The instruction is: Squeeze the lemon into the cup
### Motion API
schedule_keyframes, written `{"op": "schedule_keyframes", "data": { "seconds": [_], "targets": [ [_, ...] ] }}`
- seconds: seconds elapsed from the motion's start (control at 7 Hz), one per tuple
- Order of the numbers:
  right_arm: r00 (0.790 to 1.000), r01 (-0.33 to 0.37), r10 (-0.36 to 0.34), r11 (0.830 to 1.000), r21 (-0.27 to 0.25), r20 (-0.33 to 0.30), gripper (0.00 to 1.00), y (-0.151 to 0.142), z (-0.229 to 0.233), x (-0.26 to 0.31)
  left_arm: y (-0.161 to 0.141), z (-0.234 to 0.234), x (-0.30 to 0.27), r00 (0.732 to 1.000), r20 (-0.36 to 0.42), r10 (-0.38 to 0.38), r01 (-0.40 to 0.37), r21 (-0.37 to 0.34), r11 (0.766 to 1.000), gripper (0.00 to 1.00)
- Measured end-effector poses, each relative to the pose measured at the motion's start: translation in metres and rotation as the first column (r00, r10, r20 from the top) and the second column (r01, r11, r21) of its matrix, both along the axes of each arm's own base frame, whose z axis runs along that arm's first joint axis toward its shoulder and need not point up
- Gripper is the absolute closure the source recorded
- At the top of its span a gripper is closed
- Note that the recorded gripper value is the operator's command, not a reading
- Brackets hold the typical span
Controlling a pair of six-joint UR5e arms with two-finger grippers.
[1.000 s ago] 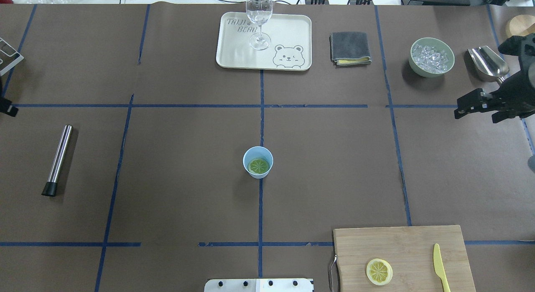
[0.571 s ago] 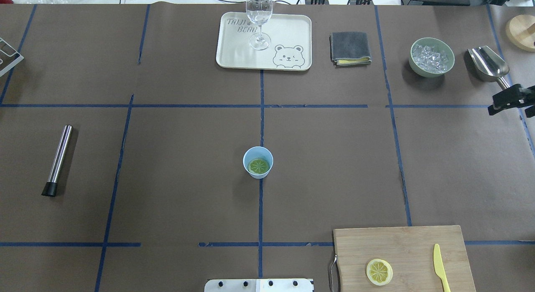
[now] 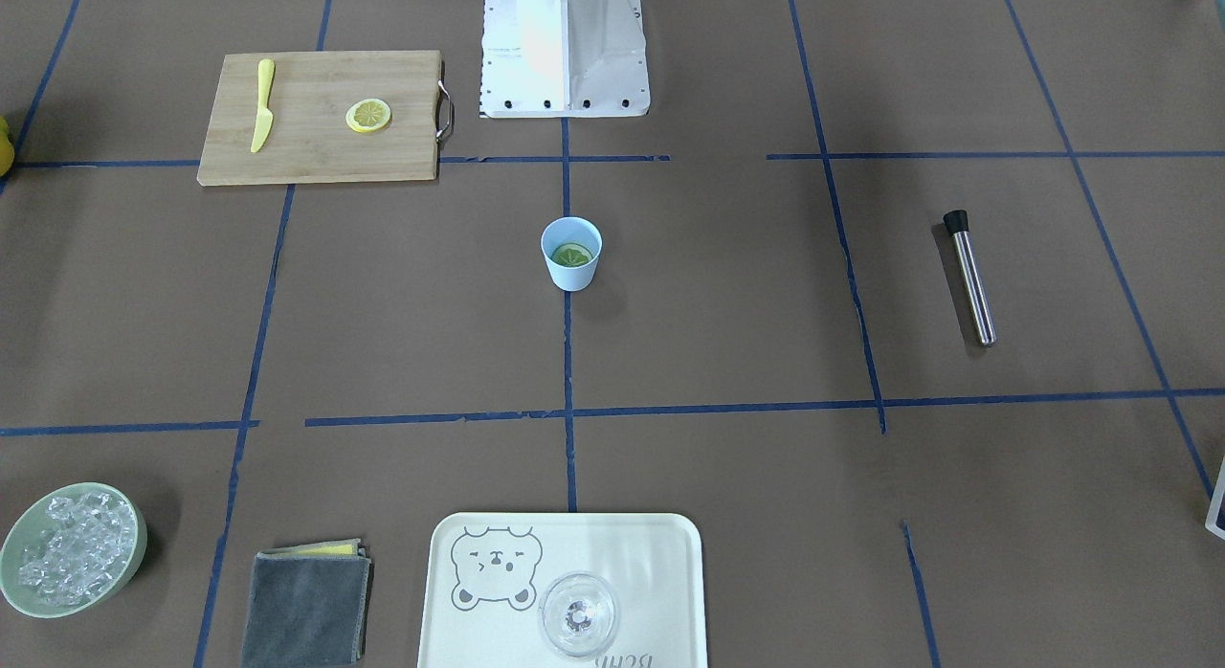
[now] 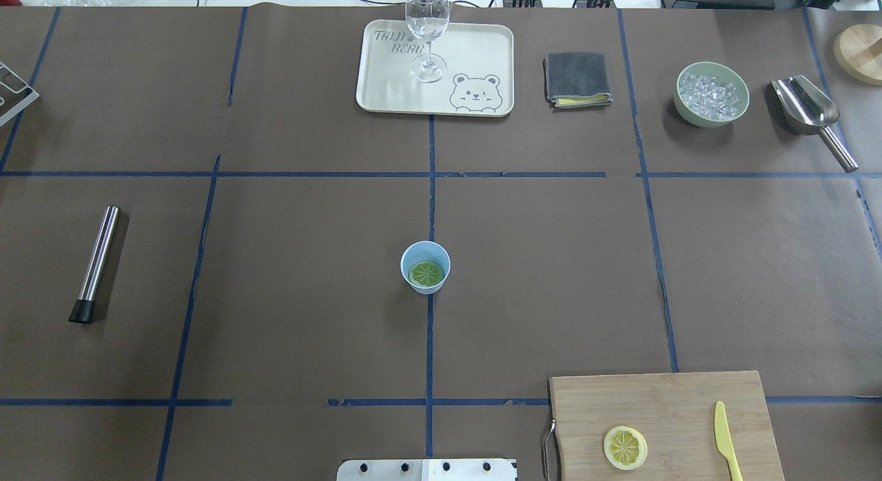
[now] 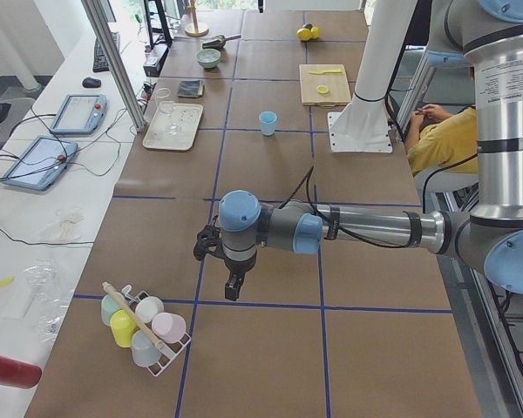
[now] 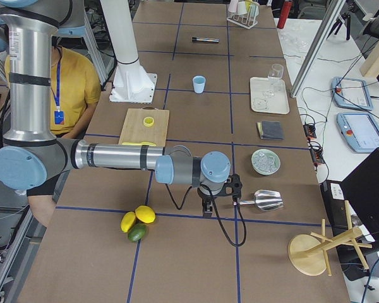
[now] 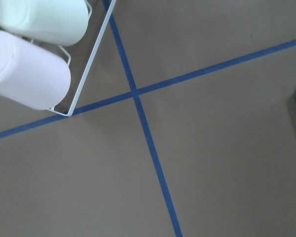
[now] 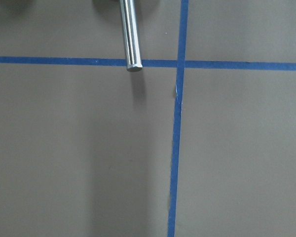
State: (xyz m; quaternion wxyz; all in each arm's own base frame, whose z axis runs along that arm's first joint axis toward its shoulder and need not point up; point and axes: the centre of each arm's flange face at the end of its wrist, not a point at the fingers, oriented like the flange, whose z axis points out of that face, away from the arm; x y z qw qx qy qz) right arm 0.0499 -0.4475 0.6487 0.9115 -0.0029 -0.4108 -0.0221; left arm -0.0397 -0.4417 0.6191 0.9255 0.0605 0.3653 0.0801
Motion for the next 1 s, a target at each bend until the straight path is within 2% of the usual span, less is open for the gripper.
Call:
{"op": "schedule_keyframes", "data": {
  "seconds": [0.29, 0.71, 1.0],
  "targets": [
    [0.996, 0.02, -0.02, 1.0, -0.003, -0.089, 0.0, 0.005, -0.017, -0.003, 0.001, -0.001, 0.001, 0.999, -0.018, -0.049, 0.048, -0.05, 0.998, 0.0],
    [0.995, 0.028, -0.029, 0.999, -0.016, -0.098, 0.0, 0.006, -0.026, -0.006, 0.011, 0.0, 0.007, 0.993, -0.108, -0.048, 0.039, -0.086, 0.996, 0.0],
    [0.995, 0.032, -0.032, 0.999, -0.004, -0.093, 0.0, 0.003, -0.03, -0.008, 0.0, -0.009, 0.007, 0.991, -0.13, -0.044, 0.036, -0.066, 0.997, 0.0]
  ]
}}
